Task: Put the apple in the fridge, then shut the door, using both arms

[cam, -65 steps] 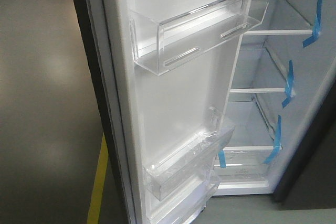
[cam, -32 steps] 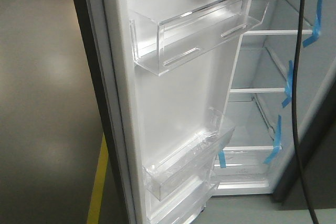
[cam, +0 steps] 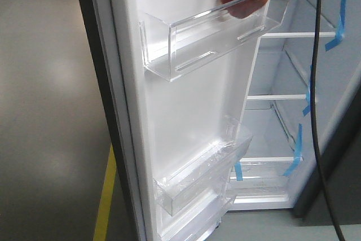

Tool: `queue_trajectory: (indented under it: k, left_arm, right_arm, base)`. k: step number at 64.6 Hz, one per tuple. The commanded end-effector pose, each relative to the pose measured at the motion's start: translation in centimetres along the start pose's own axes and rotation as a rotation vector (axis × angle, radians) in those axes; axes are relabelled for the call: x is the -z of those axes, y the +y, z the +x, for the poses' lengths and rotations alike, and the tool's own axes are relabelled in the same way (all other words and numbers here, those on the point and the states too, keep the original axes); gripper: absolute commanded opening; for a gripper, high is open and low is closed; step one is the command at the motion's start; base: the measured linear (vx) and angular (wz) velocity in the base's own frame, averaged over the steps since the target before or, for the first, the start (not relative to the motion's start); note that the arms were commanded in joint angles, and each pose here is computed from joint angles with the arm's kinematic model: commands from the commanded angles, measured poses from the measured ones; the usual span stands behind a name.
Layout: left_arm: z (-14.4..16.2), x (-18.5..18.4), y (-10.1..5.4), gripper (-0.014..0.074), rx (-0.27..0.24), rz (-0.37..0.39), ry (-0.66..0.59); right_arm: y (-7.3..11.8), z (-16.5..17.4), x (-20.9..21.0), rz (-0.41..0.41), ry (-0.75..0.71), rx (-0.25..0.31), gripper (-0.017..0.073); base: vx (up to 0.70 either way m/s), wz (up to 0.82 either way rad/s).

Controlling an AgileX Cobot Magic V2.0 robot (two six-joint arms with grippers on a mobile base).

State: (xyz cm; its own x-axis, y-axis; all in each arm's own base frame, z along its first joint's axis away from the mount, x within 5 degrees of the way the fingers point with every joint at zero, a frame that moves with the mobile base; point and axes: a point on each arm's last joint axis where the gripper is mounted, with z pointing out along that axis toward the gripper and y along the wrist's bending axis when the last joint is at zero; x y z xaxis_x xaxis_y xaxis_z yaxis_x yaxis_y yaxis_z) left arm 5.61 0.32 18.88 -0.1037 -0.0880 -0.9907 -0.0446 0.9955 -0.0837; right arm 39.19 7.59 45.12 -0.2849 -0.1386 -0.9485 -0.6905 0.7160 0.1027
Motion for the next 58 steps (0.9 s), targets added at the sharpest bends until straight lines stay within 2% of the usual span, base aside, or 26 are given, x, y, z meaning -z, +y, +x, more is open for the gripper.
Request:
queue_trajectory:
  k: [1,12,19,26,34,36,39,44,47,51,58]
  left_arm:
    - [0.2,-0.1,-0.1,-0.0006,0.008,0.021,-0.056]
    - [0.2,-0.1,-0.1,-0.0006,0.008,0.021,-0.056]
    - [0.2,-0.1,-0.1,-0.0006,0.008,0.021,-0.056]
    - [0.2,-0.1,-0.1,-0.0006,0.008,0.022,-0.062]
    - [-0.1,0.0,-0.2,-0.0006,0.019,0.031,-0.092]
    - [-0.2,0.0,-0.2,-0.0006,0.040,0.037,-0.103]
    - [-0.4,0.0,-0.3,-0.0006,0.098,0.049,-0.128]
    - [-0.9,0.1,-0.4,-0.0006,0.220,0.073,-0.175]
    - [-1.1,0.1,-0.4,-0.0006,0.276,0.085,-0.200]
    - [-1.5,0.2,-0.5,-0.0006,0.353,0.102,-0.237]
    - [-2.2,0.4,-0.5,-0.0006,0.442,0.124,-0.287]
  right_arm:
    - [1.4,-2.6,2.1,0.015,-0.120,0.011,0.0573]
    - [1.6,-2.8,2.3,0.008,-0.126,-0.009,0.0533]
    - [2.3,-3.4,3.2,0.008,-0.146,-0.011,0.0436]
    - [3.6,-4.3,4.8,0.001,-0.162,0.016,0.0251]
    - [5.4,-5.0,6.9,-0.005,-0.155,0.076,-0.0020]
    - [6.0,-5.1,7.5,-0.008,-0.145,0.094,-0.0017]
    - [6.8,-5.1,8.3,-0.022,-0.116,0.111,-0.0013]
    - [8.2,-5.0,9.7,-0.037,-0.097,0.135,-0.0005]
    - [8.7,-4.8,10.3,-0.034,-0.099,0.143,-0.0005]
    - [9.5,-4.5,11.3,-0.013,-0.116,0.158,-0.0005]
    - [10.3,-2.6,12.5,0.053,-0.118,0.157,-0.0005]
  base:
    - [0.00,0.00]
    - [0.00,0.00]
    - [0.00,0.00]
    - [0.00,0.00]
    - [0.00,0.00]
    - [0.00,0.00]
    - [0.00,0.00]
    - [0.00,0.00]
    - [0.00,0.00]
    - [0.00,0.00]
    - [0.00,0.00]
